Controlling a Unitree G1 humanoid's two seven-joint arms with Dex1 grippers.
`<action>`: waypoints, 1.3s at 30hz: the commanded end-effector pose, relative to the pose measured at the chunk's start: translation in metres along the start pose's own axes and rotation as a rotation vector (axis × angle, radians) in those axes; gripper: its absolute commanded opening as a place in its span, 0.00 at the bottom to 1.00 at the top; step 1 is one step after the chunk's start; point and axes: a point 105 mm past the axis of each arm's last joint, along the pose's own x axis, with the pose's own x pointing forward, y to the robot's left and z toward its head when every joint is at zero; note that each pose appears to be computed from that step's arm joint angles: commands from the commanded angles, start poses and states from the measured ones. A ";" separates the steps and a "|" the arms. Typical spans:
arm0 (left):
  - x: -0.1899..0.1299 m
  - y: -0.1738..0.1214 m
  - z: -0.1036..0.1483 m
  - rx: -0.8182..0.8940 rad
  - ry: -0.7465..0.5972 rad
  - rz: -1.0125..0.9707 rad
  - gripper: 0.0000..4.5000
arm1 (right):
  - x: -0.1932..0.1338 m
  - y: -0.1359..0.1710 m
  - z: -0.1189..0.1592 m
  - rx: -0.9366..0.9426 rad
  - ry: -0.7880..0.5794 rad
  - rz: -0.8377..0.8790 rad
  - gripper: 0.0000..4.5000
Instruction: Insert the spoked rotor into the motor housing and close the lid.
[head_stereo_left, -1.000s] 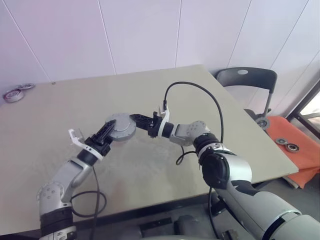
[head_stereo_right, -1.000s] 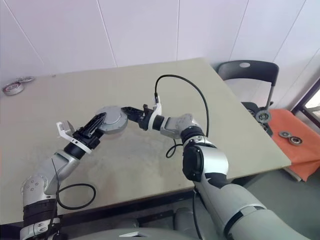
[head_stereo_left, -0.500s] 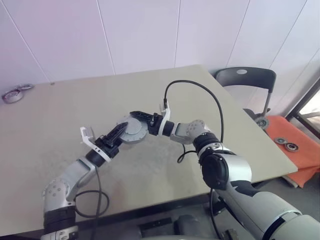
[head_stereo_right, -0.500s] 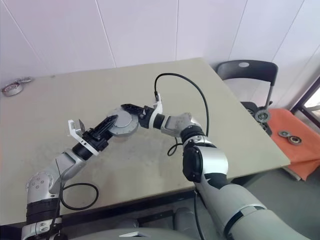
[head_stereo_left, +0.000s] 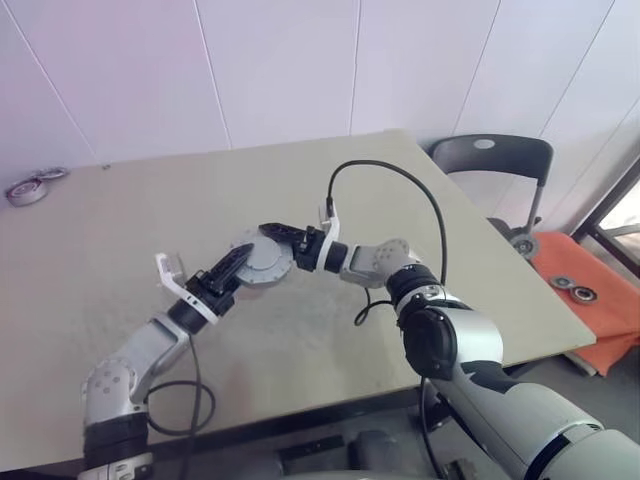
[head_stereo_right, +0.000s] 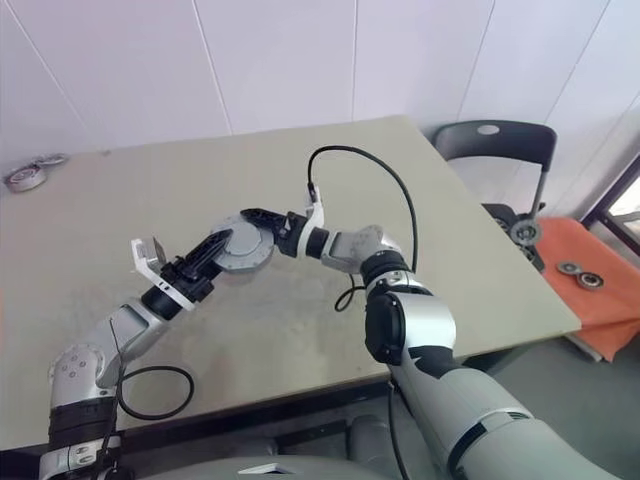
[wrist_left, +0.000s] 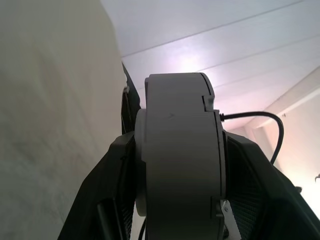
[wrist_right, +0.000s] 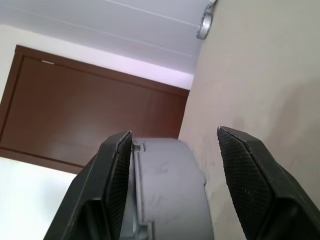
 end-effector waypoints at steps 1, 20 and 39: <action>-0.010 -0.029 0.036 0.094 -0.133 -0.111 0.48 | 0.006 0.005 -0.006 0.022 0.029 0.020 0.63; -0.057 -0.025 0.072 0.188 -0.354 -0.016 0.48 | 0.000 0.006 0.005 0.037 -0.017 0.017 0.63; -0.118 -0.006 0.170 0.474 -0.605 0.294 0.48 | 0.002 -0.002 0.001 0.023 -0.007 -0.028 0.63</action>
